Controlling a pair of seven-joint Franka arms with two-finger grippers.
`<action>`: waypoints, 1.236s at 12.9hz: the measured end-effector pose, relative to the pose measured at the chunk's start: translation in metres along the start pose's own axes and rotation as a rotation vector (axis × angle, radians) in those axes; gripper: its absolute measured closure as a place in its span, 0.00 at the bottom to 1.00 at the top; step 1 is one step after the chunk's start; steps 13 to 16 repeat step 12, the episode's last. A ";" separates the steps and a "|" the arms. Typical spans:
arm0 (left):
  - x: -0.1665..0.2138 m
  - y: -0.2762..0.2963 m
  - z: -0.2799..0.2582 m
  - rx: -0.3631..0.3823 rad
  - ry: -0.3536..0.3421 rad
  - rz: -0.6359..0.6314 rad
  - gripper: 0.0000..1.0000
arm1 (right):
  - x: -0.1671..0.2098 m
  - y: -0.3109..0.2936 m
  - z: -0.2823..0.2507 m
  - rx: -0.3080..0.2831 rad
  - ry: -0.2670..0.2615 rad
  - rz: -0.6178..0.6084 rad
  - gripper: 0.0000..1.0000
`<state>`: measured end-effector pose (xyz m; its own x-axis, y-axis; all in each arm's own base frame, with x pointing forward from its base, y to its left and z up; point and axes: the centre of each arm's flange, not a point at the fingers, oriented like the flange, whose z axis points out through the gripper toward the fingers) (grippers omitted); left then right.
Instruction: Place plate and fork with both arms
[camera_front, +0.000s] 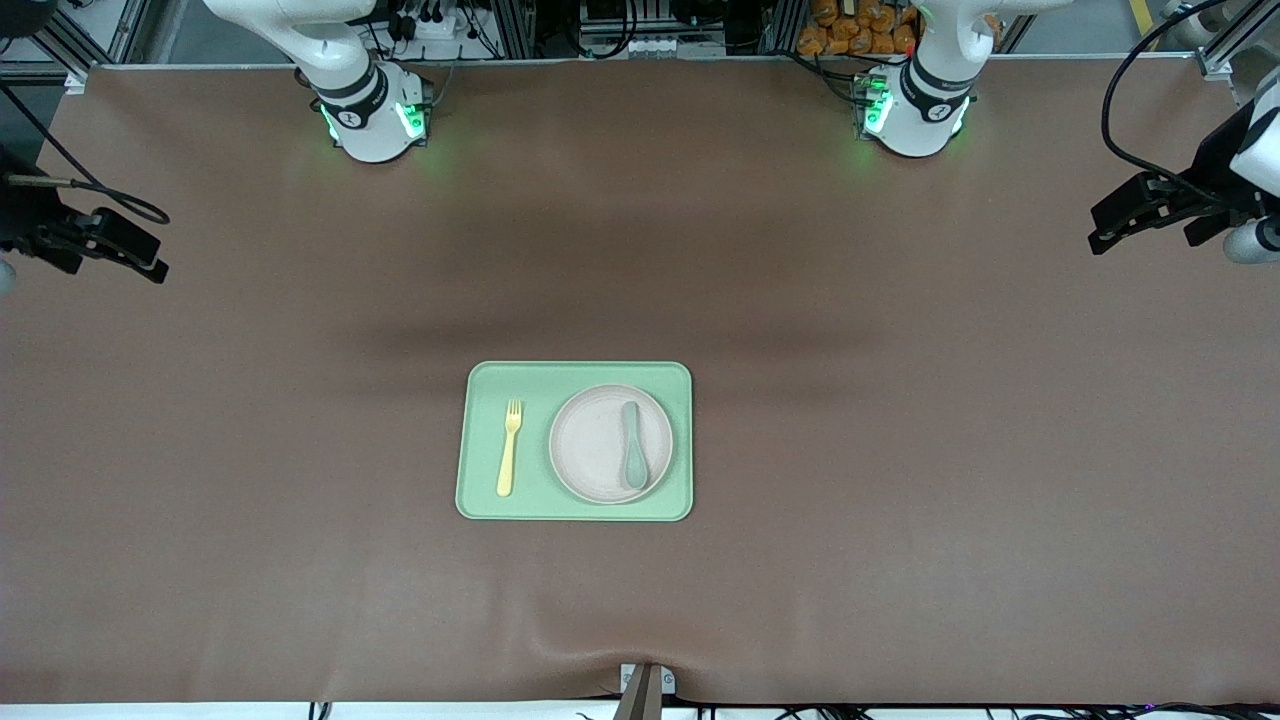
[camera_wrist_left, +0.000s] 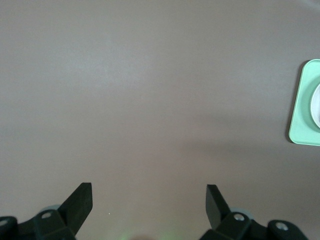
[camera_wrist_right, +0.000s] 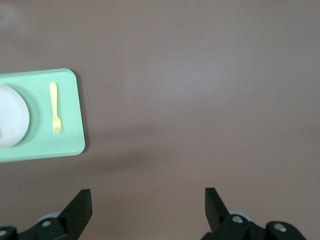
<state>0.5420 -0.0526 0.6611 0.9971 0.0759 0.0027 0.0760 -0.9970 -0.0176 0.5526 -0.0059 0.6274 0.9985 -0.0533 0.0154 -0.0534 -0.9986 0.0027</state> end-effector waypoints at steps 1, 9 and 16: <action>-0.001 0.001 0.000 0.001 -0.003 0.002 0.00 | 0.002 0.000 -0.002 -0.001 -0.007 -0.028 0.00; -0.002 0.002 0.002 0.003 -0.019 0.040 0.00 | -0.009 -0.005 -0.016 0.009 -0.061 -0.008 0.00; -0.002 0.003 0.002 0.003 -0.019 0.041 0.00 | -0.017 -0.018 -0.015 0.013 -0.060 -0.022 0.00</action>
